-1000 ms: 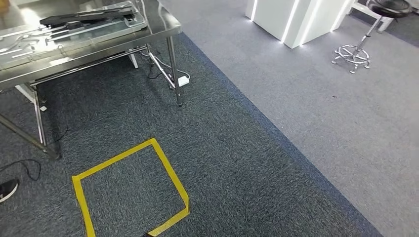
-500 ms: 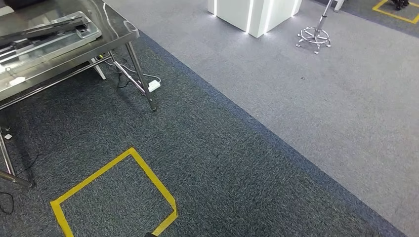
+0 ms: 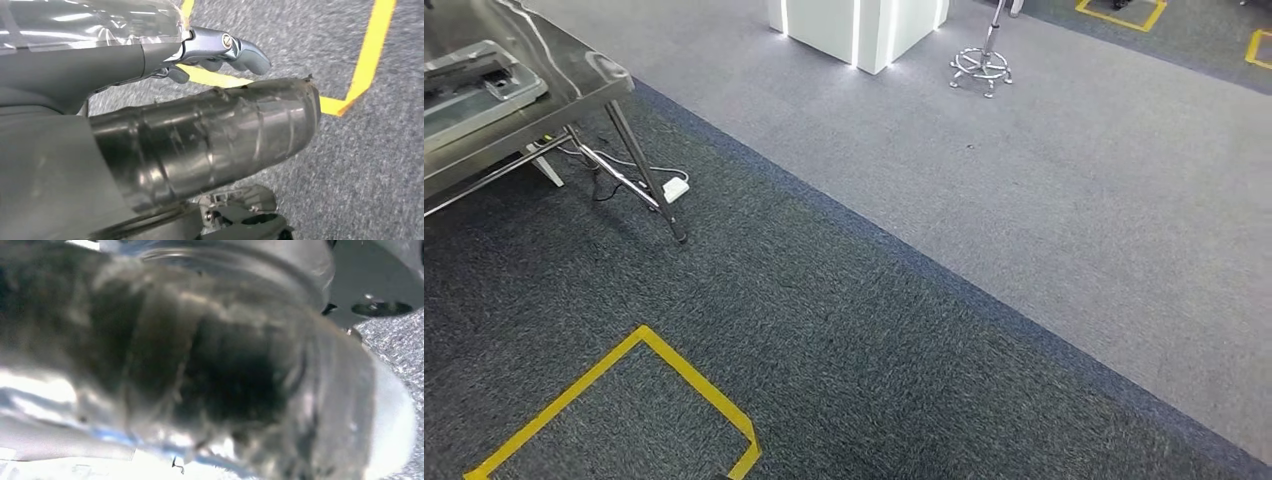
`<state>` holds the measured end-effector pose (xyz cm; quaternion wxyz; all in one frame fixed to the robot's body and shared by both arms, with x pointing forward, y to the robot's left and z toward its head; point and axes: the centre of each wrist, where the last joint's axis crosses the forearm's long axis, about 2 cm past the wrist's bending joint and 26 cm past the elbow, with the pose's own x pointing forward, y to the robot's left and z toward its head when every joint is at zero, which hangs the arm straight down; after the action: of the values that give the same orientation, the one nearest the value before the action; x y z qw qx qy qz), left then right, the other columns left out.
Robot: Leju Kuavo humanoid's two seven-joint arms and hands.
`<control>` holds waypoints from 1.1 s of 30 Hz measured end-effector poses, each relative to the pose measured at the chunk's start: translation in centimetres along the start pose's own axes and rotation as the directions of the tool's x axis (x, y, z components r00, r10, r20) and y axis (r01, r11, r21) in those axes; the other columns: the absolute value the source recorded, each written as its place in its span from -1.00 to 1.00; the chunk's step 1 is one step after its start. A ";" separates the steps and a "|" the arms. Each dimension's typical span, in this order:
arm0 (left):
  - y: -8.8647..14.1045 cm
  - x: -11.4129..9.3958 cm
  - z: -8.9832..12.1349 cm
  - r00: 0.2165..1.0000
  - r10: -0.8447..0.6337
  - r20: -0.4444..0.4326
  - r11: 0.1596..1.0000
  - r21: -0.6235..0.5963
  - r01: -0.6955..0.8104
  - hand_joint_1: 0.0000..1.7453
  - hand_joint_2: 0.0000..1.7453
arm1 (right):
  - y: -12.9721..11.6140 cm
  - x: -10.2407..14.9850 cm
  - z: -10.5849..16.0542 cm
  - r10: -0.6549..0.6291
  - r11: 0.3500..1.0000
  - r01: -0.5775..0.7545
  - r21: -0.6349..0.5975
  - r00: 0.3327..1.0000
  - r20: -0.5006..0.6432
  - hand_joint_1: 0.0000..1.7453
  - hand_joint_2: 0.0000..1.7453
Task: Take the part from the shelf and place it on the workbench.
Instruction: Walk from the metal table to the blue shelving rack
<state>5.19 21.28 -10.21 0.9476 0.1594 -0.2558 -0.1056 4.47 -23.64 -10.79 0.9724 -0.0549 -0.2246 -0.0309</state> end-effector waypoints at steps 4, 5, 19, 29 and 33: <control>0.0 -0.2 0.1 1.000 -0.001 -0.003 1.000 -0.001 0.001 -1.00 -1.00 | 0.0 0.0 0.0 -0.001 1.000 0.001 0.003 1.000 0.001 -1.00 -1.00; 0.0 -0.1 0.1 1.000 -0.001 -0.003 1.000 -0.001 0.001 -1.00 -1.00 | 0.0 0.0 0.0 -0.001 1.000 0.001 0.004 1.000 0.001 -1.00 -1.00; 0.0 -0.2 0.1 1.000 0.002 -0.006 1.000 0.000 -0.002 -1.00 -1.00 | 0.1 0.2 0.0 0.008 1.000 -0.008 0.017 1.000 0.004 -1.00 -1.00; 0.0 0.0 0.0 1.000 0.006 -0.005 1.000 0.003 -0.006 -1.00 -1.00 | 0.1 -0.1 0.0 0.013 1.000 -0.012 0.019 1.000 -0.001 -1.00 -1.00; 0.0 -0.3 0.1 1.000 0.005 -0.011 1.000 0.002 -0.005 -1.00 -1.00 | 0.1 0.1 0.0 0.012 1.000 -0.012 0.020 1.000 0.001 -1.00 -1.00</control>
<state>4.90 21.36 -10.26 0.9491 0.1604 -0.2511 -0.1020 4.56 -23.50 -10.77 0.9730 -0.0467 -0.2250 -0.0228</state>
